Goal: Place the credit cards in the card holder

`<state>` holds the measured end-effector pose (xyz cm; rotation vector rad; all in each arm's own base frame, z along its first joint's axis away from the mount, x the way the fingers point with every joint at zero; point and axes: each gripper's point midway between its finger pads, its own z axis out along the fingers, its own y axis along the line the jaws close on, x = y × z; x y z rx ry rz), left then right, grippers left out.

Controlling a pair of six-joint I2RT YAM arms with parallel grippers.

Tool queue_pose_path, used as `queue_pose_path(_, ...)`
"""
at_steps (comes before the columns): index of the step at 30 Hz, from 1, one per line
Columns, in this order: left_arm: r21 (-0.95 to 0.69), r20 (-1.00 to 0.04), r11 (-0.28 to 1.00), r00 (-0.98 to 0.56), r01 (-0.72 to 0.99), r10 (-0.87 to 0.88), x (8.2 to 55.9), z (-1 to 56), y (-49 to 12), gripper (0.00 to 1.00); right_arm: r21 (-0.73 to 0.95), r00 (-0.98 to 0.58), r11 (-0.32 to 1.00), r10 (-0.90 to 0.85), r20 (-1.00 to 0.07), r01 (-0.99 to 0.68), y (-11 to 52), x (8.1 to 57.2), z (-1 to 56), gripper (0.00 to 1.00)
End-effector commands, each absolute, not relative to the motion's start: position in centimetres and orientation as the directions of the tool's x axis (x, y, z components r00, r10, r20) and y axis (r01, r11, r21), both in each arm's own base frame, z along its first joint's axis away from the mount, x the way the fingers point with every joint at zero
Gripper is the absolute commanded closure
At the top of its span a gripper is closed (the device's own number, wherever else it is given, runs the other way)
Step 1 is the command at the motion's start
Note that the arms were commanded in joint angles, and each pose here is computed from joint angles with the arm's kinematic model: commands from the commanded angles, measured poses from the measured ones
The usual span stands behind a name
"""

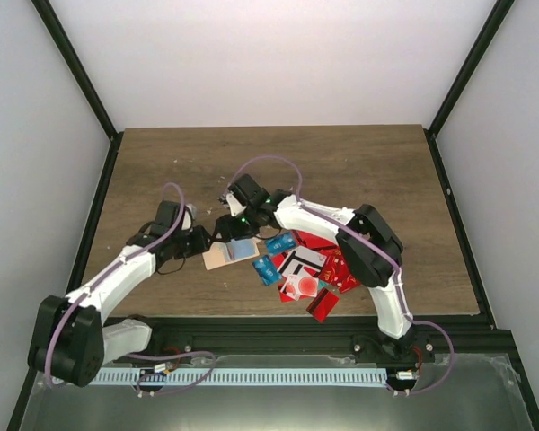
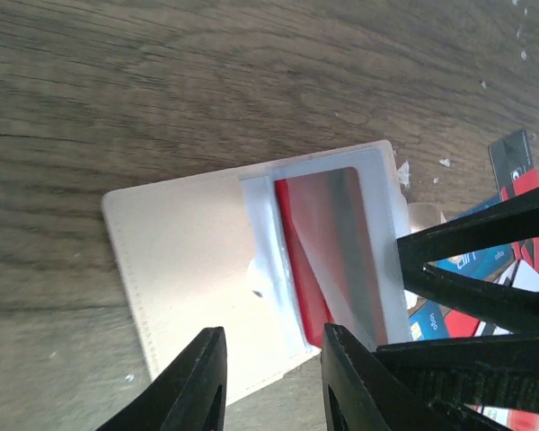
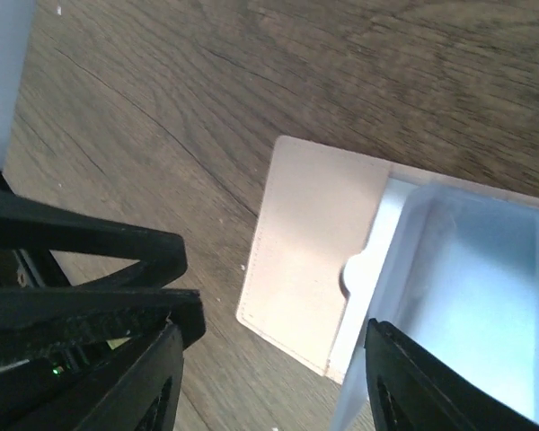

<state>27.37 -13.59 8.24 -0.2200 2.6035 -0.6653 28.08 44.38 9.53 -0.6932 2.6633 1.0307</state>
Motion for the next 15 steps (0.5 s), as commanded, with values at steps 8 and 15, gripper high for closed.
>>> queue_pose_path(8,-0.544,-0.463,0.838,-0.819,-0.039,-0.339,25.8,12.5,-12.7,0.64,0.695,-0.865,0.529,-0.403,-0.299,-0.487,49.0,25.4,8.9,0.42)
queue_pose_path(15,-0.565,-0.484,0.824,-0.787,-0.053,-0.382,25.5,13.7,-12.1,0.63,0.749,-0.863,0.468,-0.421,-0.279,-0.47,50.1,24.6,9.0,0.41)
